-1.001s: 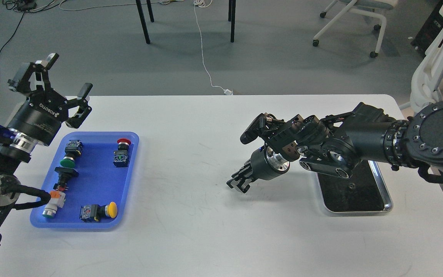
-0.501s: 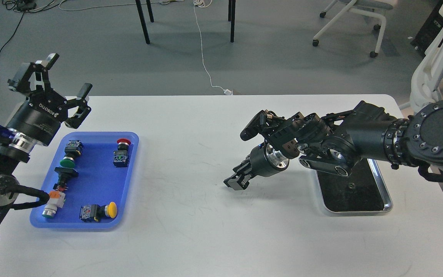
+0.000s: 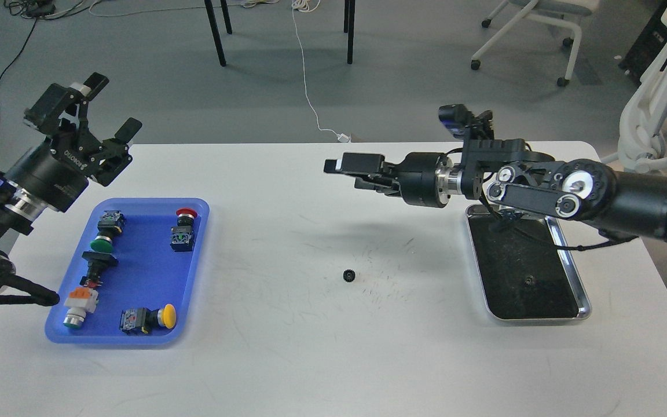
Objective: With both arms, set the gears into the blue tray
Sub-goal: 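Open the right gripper to drop the part on the table, retract, then reach the left gripper toward the black part on the table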
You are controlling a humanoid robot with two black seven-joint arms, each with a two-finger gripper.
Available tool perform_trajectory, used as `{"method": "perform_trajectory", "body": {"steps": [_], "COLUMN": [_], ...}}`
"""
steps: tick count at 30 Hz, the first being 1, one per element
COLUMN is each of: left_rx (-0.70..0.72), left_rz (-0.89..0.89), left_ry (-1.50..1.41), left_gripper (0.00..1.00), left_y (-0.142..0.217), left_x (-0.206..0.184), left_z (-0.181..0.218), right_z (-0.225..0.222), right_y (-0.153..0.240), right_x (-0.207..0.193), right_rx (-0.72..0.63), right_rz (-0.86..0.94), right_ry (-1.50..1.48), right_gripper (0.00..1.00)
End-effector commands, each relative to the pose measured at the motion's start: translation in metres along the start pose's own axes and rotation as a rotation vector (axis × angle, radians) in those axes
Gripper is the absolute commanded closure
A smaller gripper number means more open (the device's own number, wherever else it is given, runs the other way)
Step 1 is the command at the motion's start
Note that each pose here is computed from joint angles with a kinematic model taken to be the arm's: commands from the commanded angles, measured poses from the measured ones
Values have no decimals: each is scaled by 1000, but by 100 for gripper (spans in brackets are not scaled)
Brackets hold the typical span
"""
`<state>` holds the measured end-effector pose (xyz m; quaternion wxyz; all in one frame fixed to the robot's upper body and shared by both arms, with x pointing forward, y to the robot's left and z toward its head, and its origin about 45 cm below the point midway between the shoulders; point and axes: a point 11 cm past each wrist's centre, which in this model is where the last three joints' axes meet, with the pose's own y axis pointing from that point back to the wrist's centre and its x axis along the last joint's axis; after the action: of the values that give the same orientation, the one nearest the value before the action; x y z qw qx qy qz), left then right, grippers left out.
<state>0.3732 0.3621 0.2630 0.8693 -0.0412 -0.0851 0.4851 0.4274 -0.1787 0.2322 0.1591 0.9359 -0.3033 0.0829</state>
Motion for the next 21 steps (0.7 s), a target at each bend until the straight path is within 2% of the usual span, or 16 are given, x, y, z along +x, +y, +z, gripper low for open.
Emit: {"method": "perform_trajectory", "body": {"steps": [1, 4, 7, 9, 15, 21], "left_rx": [14, 17, 33, 46, 118, 61], "left_rz": [-87, -202, -344, -471, -934, -1149], "left_ry": [-114, -247, -399, -509, -924, -1172], "left_gripper": [2, 2, 2, 2, 2, 2], "left_y": [-17, -37, -54, -68, -91, -106], "left_x": [-15, -43, -77, -109, -199, -248], "left_z": [5, 9, 6, 1, -39, -64], "right_z": [29, 53, 83, 99, 128, 128], "right_y": [58, 116, 171, 192, 216, 218], "right_x": [35, 52, 64, 61, 44, 46], "right_rx": [83, 160, 138, 118, 85, 90], "right_rz": [186, 254, 399, 448, 503, 514], "right_ry": [-312, -518, -581, -610, -671, -670], "right_gripper": [4, 4, 4, 3, 3, 3]}}
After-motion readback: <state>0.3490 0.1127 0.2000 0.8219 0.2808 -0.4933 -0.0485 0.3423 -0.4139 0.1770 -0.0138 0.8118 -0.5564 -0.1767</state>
